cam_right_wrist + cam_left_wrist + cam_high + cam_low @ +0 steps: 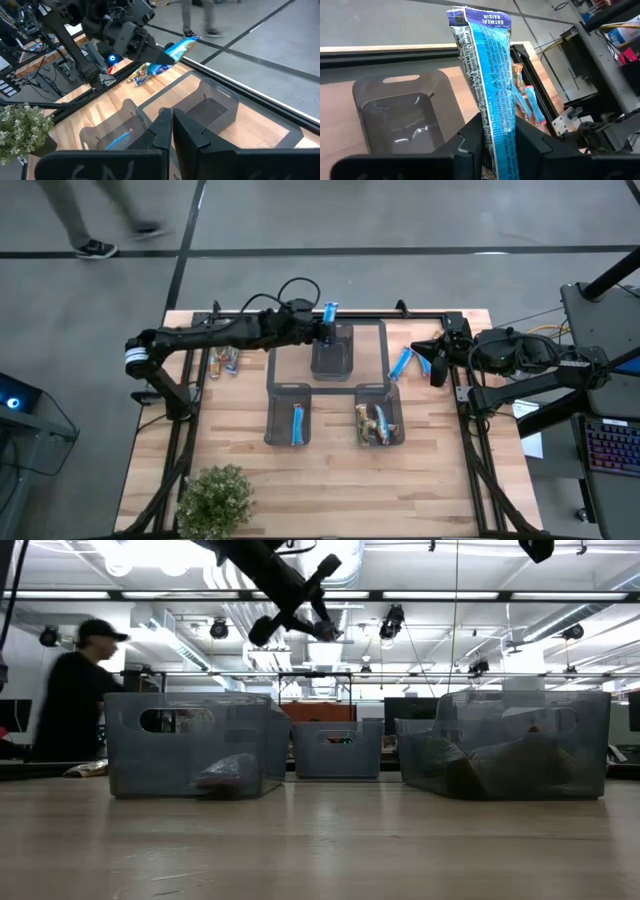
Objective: Pick and place Granola Bars by type
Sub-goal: Put the blue granola bar into the top black bin
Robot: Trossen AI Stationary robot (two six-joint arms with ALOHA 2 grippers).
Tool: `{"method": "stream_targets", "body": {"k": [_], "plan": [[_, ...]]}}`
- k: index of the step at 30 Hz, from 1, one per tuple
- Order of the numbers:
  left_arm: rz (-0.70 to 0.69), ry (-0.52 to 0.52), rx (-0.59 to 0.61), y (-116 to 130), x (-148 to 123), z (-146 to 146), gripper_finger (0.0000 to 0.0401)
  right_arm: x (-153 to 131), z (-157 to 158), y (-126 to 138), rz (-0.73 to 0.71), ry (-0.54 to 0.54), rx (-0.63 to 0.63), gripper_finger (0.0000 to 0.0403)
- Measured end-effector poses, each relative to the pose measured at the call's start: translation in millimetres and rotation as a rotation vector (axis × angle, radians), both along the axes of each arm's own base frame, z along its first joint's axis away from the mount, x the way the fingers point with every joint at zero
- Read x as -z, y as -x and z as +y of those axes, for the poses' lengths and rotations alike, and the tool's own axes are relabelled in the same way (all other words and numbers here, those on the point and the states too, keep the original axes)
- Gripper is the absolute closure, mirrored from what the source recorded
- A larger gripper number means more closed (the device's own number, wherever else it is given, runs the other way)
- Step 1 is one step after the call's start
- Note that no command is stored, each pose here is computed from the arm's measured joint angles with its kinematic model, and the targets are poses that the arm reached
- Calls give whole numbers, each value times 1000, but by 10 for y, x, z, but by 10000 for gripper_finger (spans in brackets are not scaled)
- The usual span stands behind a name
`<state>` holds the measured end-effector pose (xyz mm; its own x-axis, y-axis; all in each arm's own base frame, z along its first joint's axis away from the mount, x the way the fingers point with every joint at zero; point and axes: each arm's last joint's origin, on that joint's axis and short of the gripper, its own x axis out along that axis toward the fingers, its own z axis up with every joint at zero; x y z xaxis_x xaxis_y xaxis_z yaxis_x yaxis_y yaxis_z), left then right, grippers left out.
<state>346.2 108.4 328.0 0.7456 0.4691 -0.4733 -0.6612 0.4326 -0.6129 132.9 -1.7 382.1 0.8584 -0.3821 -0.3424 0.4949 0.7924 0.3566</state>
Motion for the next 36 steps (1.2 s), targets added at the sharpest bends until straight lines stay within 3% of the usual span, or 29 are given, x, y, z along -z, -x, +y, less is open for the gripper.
{"method": "stream_targets", "body": {"k": [24,36], "plan": [[138,233,24,-383,892,333,337,59,2,-15,15,-13,5,394],[150,267,-22,-361,997,485,337,219,5,-58,35,-75,34,394]]}}
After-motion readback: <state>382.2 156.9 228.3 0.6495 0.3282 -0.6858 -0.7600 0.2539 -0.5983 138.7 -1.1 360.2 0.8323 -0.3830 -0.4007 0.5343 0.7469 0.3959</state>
